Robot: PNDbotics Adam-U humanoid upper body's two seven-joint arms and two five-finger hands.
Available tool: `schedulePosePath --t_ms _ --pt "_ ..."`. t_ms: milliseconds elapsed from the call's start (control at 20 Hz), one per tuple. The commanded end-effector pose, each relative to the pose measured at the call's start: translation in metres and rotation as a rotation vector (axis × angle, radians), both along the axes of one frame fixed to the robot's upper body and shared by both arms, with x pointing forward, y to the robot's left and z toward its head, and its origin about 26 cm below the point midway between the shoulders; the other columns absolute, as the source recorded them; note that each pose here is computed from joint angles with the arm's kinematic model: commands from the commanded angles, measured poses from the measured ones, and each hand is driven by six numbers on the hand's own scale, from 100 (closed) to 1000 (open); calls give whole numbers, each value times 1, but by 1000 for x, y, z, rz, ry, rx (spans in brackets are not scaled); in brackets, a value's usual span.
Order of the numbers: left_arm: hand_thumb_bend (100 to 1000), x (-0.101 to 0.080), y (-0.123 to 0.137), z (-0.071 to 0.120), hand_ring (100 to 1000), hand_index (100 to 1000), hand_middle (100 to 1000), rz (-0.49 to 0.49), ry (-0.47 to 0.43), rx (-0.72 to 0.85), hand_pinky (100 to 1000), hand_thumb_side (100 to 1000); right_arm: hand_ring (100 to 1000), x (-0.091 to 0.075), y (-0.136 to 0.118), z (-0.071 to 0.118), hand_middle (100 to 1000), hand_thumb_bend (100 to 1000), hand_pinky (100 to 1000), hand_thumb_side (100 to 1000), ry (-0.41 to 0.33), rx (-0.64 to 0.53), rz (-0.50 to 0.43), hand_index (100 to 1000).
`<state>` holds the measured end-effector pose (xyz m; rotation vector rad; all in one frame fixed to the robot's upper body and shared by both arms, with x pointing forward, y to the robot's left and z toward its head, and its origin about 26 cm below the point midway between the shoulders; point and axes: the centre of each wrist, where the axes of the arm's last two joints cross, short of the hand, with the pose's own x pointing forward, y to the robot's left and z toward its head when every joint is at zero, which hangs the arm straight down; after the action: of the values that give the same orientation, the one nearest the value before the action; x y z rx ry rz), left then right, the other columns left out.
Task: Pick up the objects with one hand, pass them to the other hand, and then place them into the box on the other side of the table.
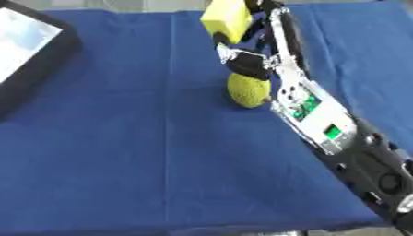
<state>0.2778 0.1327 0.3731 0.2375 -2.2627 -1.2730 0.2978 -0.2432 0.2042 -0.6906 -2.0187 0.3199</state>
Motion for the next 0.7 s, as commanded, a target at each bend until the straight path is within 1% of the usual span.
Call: schedulePosePath --t_ms 50,250,550,600,650,700 --pt "100 -8 -10 5 685 756 616 -25 -23 69 816 301 467 -2 4 7 509 100 216 100 -19 -9 40 550" --pt "100 -13 -25 4 690 768 623 -55 -7 132 817 280 468 -1 10 8 509 100 212 100 -5 -26 82 551" --pt "100 -17 -40 -4 696 782 632 -85 39 190 820 261 469 -1 14 9 509 100 227 100 6 -49 106 550" --pt "100 -17 -42 -5 702 786 639 -83 47 200 823 221 468 -1 14 9 509 100 225 100 9 -50 108 550" --pt "100 -18 -43 -7 707 790 645 -79 53 214 825 253 468 -1 15 9 509 100 224 100 12 -49 113 550" --pt "100 -18 -44 -8 712 795 653 -75 59 229 828 250 468 -1 17 9 509 100 223 100 14 -49 117 550"
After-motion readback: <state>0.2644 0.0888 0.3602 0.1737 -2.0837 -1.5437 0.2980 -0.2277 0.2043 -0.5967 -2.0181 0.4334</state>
